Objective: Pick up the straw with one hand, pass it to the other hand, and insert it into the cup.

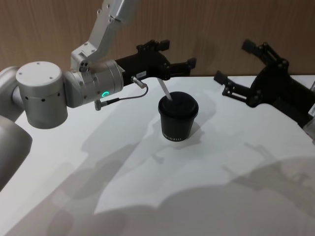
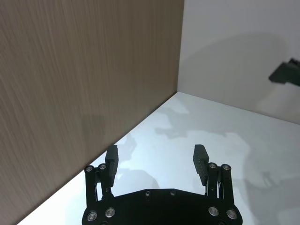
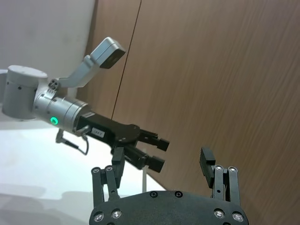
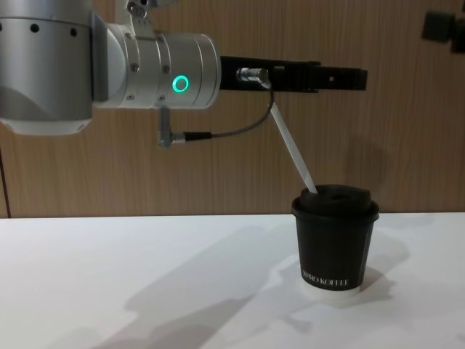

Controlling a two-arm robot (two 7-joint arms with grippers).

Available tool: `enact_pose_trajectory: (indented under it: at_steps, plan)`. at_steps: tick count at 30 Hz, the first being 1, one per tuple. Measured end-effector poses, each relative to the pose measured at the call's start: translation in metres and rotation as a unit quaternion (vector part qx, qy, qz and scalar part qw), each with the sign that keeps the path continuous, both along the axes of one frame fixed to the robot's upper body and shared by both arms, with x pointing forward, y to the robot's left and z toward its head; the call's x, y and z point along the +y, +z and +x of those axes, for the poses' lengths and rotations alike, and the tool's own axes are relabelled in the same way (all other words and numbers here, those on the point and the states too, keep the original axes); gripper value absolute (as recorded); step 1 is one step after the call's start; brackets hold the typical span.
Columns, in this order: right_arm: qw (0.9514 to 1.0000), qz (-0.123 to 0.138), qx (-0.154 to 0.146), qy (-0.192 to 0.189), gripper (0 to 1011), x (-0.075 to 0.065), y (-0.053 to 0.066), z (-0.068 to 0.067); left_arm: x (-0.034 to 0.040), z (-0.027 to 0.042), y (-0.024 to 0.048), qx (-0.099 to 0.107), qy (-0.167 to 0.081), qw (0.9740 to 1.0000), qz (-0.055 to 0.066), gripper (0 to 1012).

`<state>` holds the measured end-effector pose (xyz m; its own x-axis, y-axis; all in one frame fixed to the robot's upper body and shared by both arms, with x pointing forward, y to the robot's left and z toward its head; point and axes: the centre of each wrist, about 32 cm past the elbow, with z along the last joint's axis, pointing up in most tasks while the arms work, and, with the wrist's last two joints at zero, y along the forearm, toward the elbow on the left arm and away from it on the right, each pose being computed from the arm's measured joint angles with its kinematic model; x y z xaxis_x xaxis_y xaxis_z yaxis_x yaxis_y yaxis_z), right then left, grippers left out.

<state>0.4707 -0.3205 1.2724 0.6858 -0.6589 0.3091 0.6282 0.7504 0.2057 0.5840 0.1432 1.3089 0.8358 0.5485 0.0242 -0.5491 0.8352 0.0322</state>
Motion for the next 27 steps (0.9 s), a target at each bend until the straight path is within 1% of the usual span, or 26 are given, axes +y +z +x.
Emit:
enact_pose_trajectory:
  at_steps: [3,7,10,12,13,14,17,18,20,25,26,27]
  plan:
    - [0.9999,0.005,-0.007,-0.006,1001,0.003,0.008,0.003,0.0016,-0.0014,-0.0011,0.0,0.001,1.0,-0.001,1000]
    - [0.9998,0.012,-0.012,-0.013,1001,0.007,0.015,0.005,0.0037,-0.003,-0.0021,-0.002,0.003,1.0,-0.003,999]
    - [0.9994,0.023,-0.019,-0.019,1001,0.012,0.024,0.009,0.0051,-0.0043,-0.0025,-0.004,0.004,1.0,-0.004,1000]
    - [0.9991,0.029,-0.019,-0.022,1001,0.015,0.027,0.01,0.0062,-0.0052,-0.0024,-0.006,0.004,1.0,-0.005,1000]
    - [0.9988,0.037,-0.021,-0.022,1001,0.018,0.03,0.011,0.0066,-0.0054,-0.0024,-0.007,0.005,1.0,-0.005,1000]
    - [0.9988,0.037,-0.021,-0.022,1001,0.018,0.03,0.011,0.0069,-0.0057,-0.0023,-0.008,0.005,0.9999,-0.005,1000]
    - [0.9979,0.057,-0.021,-0.024,1001,0.025,0.036,0.013,0.0083,-0.0072,-0.0015,-0.013,0.005,0.9999,-0.007,1000]
    - [0.9979,0.057,-0.021,-0.024,1001,0.025,0.036,0.013,0.009,-0.0079,-0.001,-0.016,0.004,0.9998,-0.008,1000]
    - [0.9967,0.076,-0.016,-0.023,1001,0.031,0.04,0.014,0.0101,-0.0092,-0.0002,-0.02,0.002,0.9997,-0.01,1000]
    - [0.9942,0.105,-0.004,-0.02,1001,0.041,0.044,0.016,0.0126,-0.0122,0.0019,-0.028,-0.002,0.9995,-0.014,1000]
    - [0.9932,0.115,0.001,-0.018,1001,0.045,0.045,0.016,0.0136,-0.0134,0.0027,-0.03,-0.003,0.9994,-0.016,1000]
    - [0.9932,0.115,0.001,-0.018,1001,0.045,0.045,0.016,0.014,-0.0139,0.003,-0.031,-0.004,0.9994,-0.017,1000]
